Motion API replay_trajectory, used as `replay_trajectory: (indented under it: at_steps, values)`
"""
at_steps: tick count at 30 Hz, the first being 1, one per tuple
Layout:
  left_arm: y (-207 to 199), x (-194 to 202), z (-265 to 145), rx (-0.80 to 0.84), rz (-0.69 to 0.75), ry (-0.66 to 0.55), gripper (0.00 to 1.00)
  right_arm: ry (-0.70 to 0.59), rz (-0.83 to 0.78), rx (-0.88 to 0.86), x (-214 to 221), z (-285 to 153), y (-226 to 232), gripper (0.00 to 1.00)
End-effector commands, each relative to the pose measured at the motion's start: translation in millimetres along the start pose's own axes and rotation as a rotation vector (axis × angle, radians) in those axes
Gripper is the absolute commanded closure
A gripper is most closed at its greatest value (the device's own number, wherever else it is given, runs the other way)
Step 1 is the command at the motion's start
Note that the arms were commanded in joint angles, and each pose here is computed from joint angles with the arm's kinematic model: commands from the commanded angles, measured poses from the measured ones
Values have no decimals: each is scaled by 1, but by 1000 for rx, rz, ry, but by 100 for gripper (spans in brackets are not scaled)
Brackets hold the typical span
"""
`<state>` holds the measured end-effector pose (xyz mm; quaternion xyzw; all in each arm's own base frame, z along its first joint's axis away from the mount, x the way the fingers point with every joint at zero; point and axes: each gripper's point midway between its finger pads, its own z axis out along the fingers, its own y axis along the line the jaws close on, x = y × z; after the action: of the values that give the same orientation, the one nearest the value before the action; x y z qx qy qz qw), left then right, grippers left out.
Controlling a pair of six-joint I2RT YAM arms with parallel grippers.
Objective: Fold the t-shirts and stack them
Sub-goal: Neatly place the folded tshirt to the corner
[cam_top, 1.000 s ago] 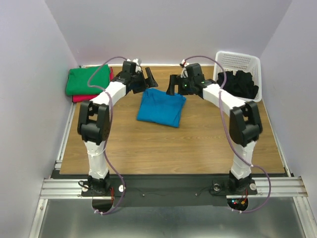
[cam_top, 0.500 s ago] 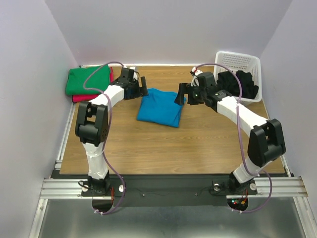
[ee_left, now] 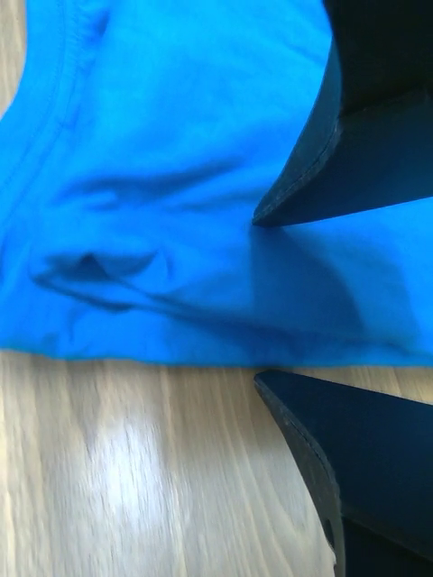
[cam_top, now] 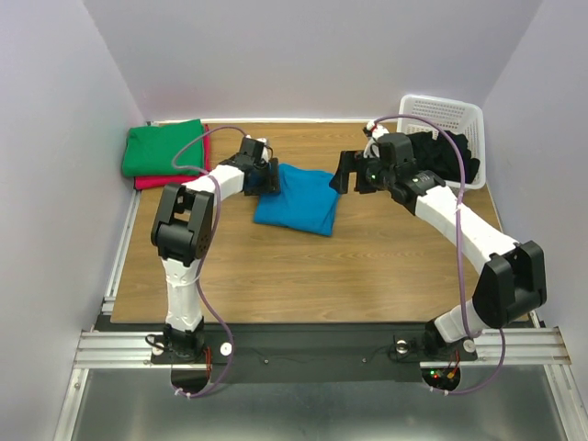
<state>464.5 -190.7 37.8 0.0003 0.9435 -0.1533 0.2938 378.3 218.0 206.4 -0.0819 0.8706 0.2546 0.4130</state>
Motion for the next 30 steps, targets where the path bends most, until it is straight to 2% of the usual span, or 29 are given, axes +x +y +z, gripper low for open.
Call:
replay_trajectory:
  at_steps: [1, 3, 4, 5, 6, 9, 13, 15, 18, 20, 21, 25, 30]
  values:
    - [-8, 50, 14, -49, 14, 93, 33, -45, -20, 10, -11, -5, -1, 0]
    - [-8, 62, 19, -72, 17, 113, 43, -48, -19, 24, -10, -6, -3, 0]
    - [-9, 64, 20, -93, 13, 112, 53, -53, -20, 27, -11, -9, -3, 0]
    - [-8, 64, 23, -104, 15, 112, 60, -59, -19, 33, -12, -10, -4, 0]
    - [-10, 65, 22, -120, 15, 113, 74, -68, -23, 46, -13, -13, -6, 0]
    - [-7, 53, 19, -185, 24, 90, 100, -89, -31, 76, -16, -19, -11, 0]
    - [-4, 13, 3, -290, 76, -1, 100, -114, -43, 101, -20, -26, -14, 0]
    - [-7, -21, -13, -321, 132, -74, 100, -125, -47, 114, -21, -29, -16, 0]
    - [9, -76, -42, -485, 230, -215, 100, -135, -53, 138, -22, -32, -20, 0]
    - [10, -104, -55, -533, 281, -274, 100, -140, -58, 149, -22, -34, -22, 0]
    - [18, -117, -64, -590, 328, -296, 100, -145, -59, 156, -23, -36, -23, 0]
    - [33, -156, -83, -649, 377, -347, 100, -169, -66, 191, -27, -41, -29, 0]
    - [59, -199, -113, -713, 380, -405, 100, -189, -67, 226, -30, -47, -34, 0]
